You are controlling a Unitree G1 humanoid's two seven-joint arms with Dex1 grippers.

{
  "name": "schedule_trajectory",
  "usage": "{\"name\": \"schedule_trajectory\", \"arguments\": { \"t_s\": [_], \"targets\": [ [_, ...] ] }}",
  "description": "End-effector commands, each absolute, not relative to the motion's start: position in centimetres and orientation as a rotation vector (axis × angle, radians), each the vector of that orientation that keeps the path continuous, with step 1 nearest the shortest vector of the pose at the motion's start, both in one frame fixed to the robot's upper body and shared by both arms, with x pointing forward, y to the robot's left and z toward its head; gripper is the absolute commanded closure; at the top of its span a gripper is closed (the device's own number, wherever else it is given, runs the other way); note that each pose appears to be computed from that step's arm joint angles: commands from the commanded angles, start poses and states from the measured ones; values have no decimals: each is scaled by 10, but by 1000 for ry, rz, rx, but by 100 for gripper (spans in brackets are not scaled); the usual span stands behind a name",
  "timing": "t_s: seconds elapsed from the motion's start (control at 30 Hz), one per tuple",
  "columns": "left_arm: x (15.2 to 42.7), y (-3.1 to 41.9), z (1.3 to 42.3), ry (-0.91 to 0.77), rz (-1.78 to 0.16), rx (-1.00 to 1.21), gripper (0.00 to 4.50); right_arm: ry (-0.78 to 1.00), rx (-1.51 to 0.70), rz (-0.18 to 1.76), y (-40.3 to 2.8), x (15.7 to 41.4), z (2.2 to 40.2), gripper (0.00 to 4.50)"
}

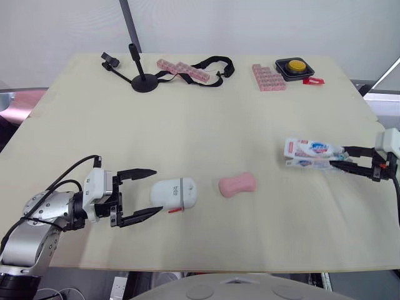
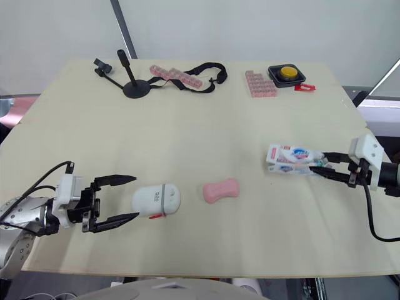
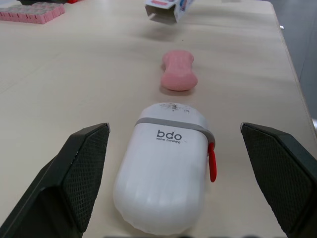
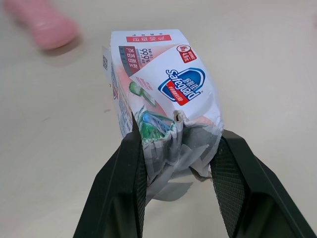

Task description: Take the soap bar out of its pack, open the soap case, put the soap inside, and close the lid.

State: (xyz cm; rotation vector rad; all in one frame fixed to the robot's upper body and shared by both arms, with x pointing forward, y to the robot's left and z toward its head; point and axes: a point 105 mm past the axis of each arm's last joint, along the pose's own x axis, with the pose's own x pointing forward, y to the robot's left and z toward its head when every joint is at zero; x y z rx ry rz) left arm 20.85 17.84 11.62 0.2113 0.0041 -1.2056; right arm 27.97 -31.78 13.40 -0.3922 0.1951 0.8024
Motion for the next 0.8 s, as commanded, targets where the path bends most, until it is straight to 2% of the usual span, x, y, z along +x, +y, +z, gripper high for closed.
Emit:
{"name": "schedule_trajectory", "arguments": {
  "t_s": [0.03, 0.2, 0.27, 0.53, 0.77, 0.8],
  "targets": [
    [207, 172, 122, -23, -1217, 220, 0, 121, -314, 541, -345, 293, 145, 267],
    [206, 170, 122, -20, -1218, 218, 0, 96, -171, 176, -370, 312, 136, 267],
    [206, 170, 122, -18, -1222, 221, 0, 100, -115, 113, -368, 317, 130, 267],
    [207, 169, 123, -18, -1222, 225, 0, 158, -86, 96, -348, 322, 111, 267],
    [208, 167, 124, -22, -1210, 220, 0, 214, -90, 64, -354, 319, 100, 267],
    [207, 167, 124, -21, -1209, 219, 0, 218, -91, 72, -353, 319, 100, 240]
  ]
}}
